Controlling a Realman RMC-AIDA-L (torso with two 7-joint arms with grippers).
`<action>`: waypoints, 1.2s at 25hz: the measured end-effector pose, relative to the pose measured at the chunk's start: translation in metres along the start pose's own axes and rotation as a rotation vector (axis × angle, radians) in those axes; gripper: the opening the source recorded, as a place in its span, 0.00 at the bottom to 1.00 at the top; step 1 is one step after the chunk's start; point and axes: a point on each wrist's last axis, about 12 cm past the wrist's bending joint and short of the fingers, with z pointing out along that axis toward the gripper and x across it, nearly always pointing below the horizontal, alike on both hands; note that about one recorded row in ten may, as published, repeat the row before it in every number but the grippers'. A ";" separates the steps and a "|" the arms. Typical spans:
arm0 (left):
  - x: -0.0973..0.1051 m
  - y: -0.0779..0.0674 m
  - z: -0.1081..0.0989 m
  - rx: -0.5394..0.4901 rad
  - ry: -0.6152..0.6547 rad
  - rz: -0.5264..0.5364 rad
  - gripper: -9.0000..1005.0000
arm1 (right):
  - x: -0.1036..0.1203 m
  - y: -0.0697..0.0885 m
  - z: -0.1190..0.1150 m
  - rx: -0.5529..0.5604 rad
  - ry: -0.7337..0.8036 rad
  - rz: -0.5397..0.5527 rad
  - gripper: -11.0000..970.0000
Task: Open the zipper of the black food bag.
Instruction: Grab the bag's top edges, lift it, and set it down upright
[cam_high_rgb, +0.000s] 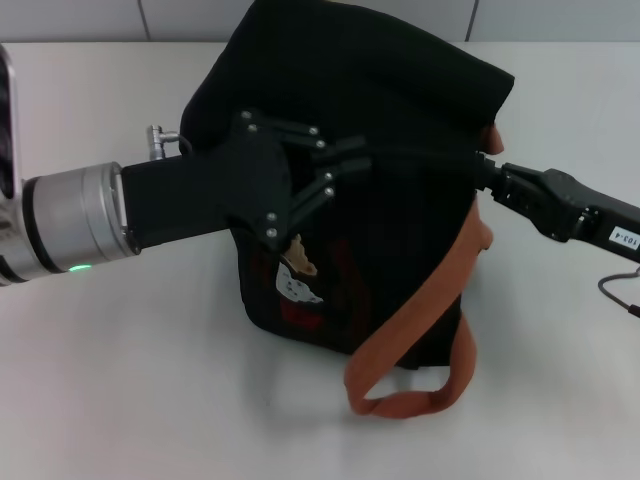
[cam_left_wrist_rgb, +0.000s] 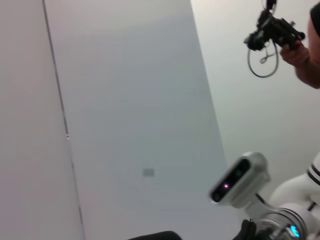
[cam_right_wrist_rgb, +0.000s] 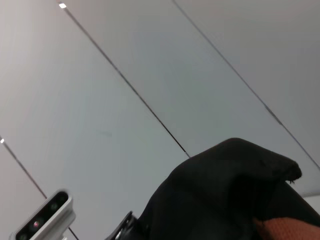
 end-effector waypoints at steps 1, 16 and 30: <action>0.000 0.000 -0.001 -0.007 -0.004 -0.003 0.10 | 0.001 0.001 0.000 -0.002 -0.002 -0.021 0.05; 0.000 -0.002 -0.012 -0.087 -0.056 -0.071 0.10 | 0.014 0.014 -0.001 -0.057 -0.062 -0.312 0.05; 0.002 0.002 -0.017 -0.137 -0.075 -0.161 0.10 | 0.021 0.026 0.004 -0.097 -0.160 -0.618 0.04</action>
